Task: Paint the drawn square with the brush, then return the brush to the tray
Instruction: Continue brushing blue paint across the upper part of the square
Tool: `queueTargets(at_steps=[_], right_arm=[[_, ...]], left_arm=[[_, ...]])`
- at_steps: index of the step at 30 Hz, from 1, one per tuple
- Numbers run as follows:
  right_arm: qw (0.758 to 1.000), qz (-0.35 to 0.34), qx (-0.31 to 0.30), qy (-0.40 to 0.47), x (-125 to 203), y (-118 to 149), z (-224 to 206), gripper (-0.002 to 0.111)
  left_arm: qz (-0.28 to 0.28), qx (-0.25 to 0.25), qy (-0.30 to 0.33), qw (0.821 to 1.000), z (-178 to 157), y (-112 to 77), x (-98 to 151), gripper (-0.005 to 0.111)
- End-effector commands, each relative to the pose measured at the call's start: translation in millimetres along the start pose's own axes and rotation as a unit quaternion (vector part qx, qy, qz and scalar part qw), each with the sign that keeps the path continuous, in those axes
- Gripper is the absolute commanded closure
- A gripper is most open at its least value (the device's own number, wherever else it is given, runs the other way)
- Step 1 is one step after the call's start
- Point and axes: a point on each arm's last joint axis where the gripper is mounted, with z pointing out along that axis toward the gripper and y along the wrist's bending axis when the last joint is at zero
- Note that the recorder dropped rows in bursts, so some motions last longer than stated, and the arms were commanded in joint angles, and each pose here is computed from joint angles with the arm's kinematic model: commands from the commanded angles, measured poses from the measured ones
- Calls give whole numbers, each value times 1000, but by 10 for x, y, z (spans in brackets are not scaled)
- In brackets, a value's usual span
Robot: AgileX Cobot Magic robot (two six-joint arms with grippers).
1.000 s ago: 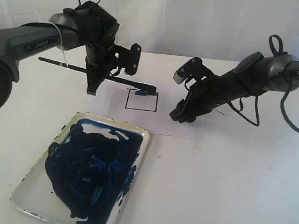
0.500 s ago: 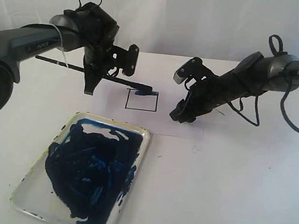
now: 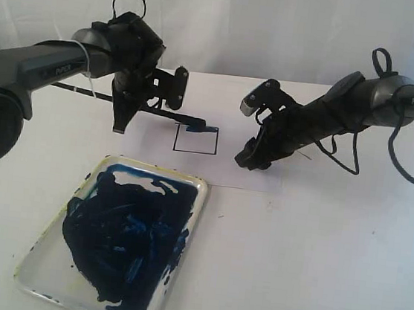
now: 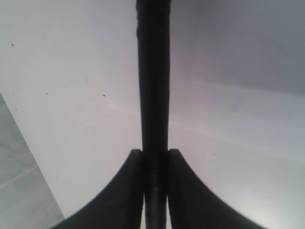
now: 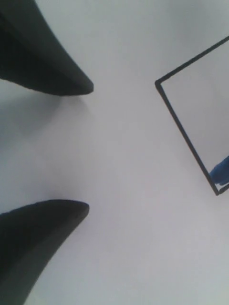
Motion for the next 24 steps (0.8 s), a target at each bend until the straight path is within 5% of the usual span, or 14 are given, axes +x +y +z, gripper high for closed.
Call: queueTargets(at_steps=[1,24], right_arm=[[1000,-8,-6,15,80,10,80,48],[1000,-8,-3,14,78,4,80,48]], left_arm=[[-20,-15,-4,1000,-69,54,11,107],[-29,25,33,999,-193,48,175,107]])
